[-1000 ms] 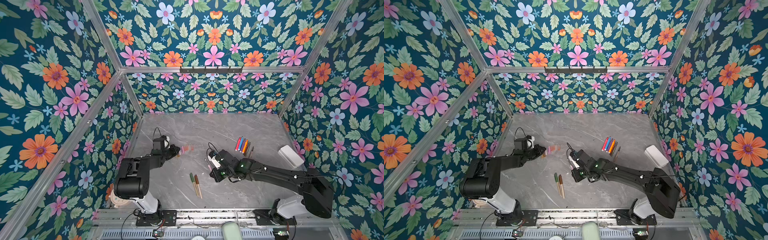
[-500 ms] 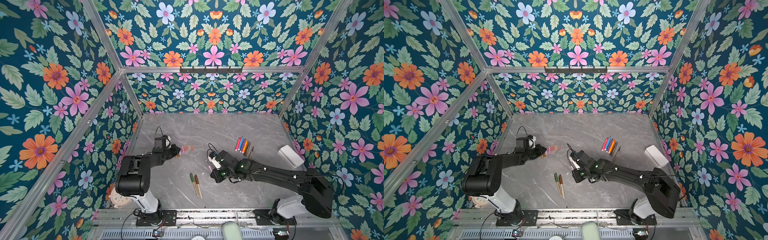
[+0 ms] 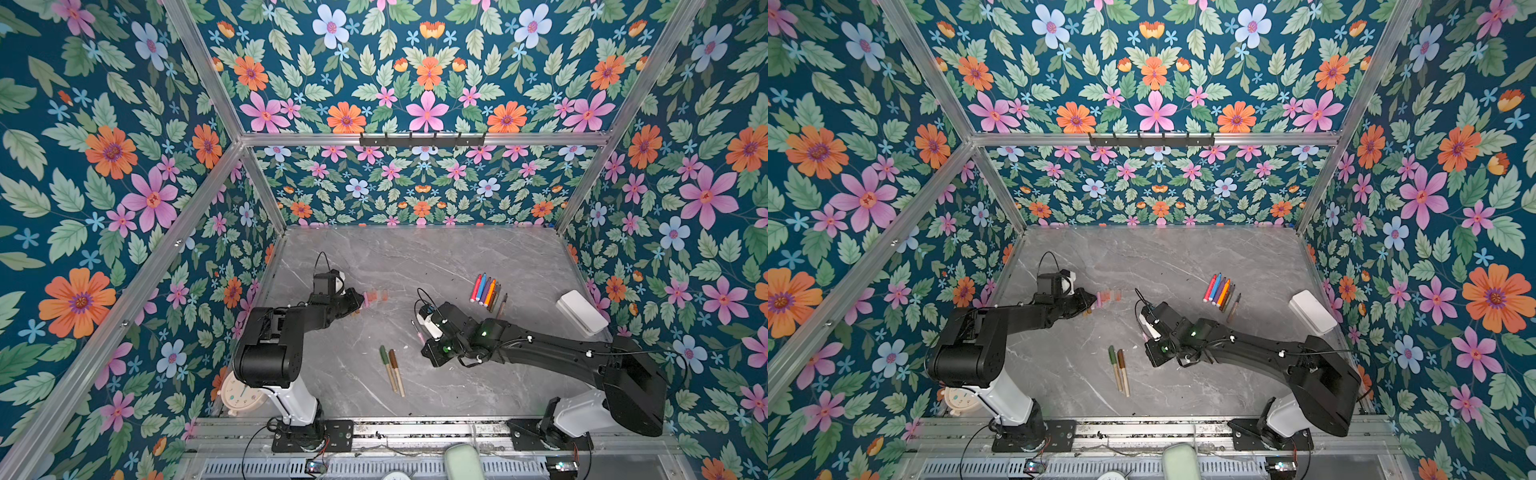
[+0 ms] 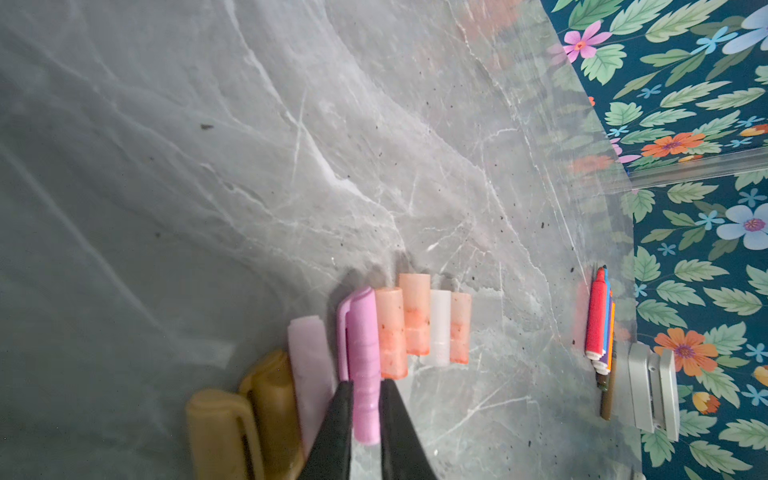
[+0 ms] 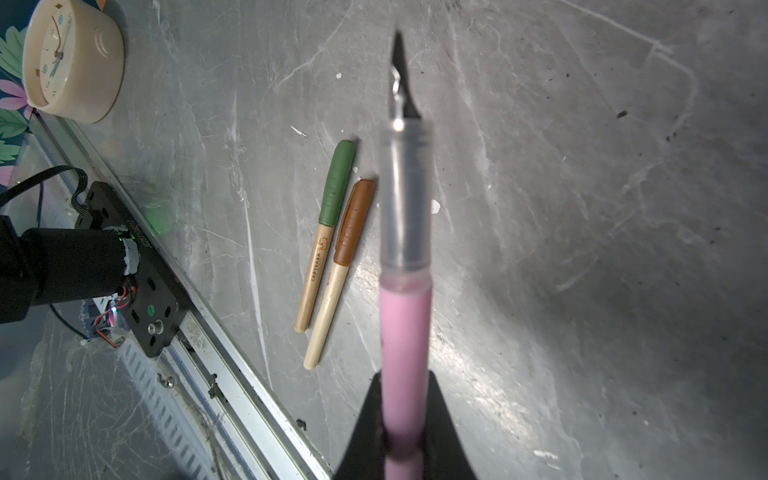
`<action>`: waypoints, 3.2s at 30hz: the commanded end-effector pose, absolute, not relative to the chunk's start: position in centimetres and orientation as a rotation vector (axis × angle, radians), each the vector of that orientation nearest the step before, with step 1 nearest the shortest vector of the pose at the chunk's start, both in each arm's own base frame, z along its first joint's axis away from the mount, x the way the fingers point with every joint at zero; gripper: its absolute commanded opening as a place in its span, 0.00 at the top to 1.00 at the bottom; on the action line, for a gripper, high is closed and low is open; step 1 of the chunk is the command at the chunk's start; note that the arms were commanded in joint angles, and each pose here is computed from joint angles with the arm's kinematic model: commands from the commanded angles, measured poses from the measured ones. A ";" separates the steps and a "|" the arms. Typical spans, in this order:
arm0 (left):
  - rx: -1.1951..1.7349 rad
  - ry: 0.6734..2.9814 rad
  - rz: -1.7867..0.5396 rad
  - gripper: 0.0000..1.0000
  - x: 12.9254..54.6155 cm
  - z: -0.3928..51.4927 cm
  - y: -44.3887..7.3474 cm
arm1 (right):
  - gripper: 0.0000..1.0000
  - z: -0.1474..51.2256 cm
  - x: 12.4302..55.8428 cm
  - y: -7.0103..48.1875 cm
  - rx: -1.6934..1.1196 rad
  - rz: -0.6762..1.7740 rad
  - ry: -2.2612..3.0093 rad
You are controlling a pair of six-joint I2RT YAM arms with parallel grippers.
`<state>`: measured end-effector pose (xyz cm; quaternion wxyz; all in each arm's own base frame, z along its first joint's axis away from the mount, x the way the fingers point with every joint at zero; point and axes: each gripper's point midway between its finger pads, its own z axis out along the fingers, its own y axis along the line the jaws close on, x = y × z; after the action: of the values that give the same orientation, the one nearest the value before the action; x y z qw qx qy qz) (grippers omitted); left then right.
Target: Open the pen caps
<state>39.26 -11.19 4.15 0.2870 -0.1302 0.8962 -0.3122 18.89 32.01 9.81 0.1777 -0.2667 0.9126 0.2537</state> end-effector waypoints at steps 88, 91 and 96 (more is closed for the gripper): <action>-0.430 2.427 -0.644 0.63 37.4 2.5 -7.6 | 1.00 15.3 27.9 9.9 0.262 0.784 2.481; -0.426 2.421 -0.666 0.63 37.8 2.6 -7.9 | 1.00 15.5 28.0 9.7 0.256 0.765 2.479; -0.425 2.406 -0.695 0.63 38.4 2.9 -8.3 | 1.00 15.4 28.1 9.6 0.267 0.768 2.485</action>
<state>38.66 -8.02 3.20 0.3077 -0.1580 0.9027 -0.2561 28.08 9.63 15.39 0.2611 0.1010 0.9168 0.2848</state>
